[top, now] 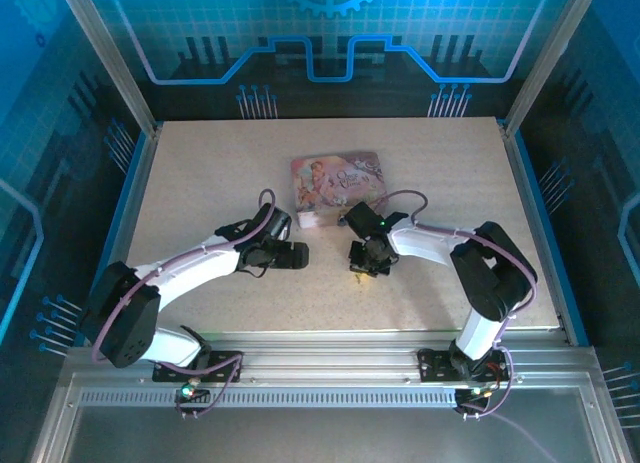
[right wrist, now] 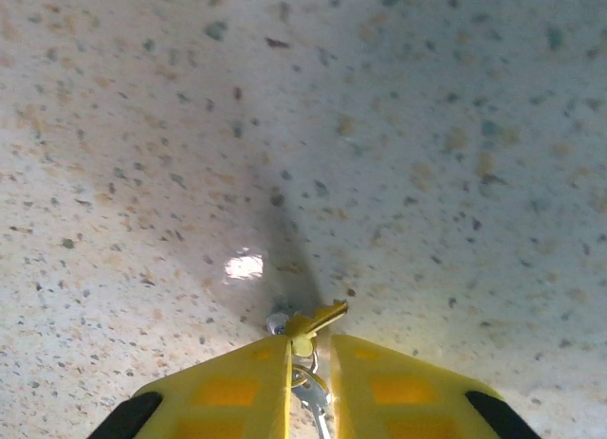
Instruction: Unlock the padlock with the key
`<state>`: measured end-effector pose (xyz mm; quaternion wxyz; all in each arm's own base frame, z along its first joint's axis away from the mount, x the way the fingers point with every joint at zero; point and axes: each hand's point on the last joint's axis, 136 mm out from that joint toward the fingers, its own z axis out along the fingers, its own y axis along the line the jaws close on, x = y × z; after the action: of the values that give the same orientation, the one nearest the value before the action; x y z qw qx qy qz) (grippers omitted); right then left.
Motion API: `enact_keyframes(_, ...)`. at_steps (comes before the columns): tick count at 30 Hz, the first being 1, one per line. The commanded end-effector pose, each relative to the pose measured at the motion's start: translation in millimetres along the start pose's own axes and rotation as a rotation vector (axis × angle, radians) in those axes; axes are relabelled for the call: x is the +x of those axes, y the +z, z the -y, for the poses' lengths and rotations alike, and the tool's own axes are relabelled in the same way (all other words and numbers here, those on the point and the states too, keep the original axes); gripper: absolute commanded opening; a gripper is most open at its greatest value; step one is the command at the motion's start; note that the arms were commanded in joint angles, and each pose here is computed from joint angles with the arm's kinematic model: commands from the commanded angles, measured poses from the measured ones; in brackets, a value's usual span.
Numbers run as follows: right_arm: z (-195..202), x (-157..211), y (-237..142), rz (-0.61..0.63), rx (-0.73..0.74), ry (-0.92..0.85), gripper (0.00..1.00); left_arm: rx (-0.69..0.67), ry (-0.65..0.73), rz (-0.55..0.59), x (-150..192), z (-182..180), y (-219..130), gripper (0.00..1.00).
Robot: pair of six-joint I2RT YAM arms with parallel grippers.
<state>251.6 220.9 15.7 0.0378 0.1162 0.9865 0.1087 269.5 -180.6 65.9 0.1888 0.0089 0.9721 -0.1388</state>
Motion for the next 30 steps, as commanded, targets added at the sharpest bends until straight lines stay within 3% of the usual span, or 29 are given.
enact_keyframes(1, -4.2, 0.2, 4.5, 0.008, 0.019, -0.057, 0.16, 0.014, -0.004, -0.003, 4.6, 3.0, -3.0, 0.88)
enact_keyframes(12, -10.9, -5.4, -4.6, 0.047, -0.015, -0.187, 0.0, 0.013, -0.008, -0.007, 6.8, 1.9, -0.3, 0.88)
enact_keyframes(30, -25.6, -4.2, -27.9, 0.13, -0.155, -0.59, 0.0, 0.076, 0.036, 0.063, 2.1, 7.8, -8.0, 0.89)
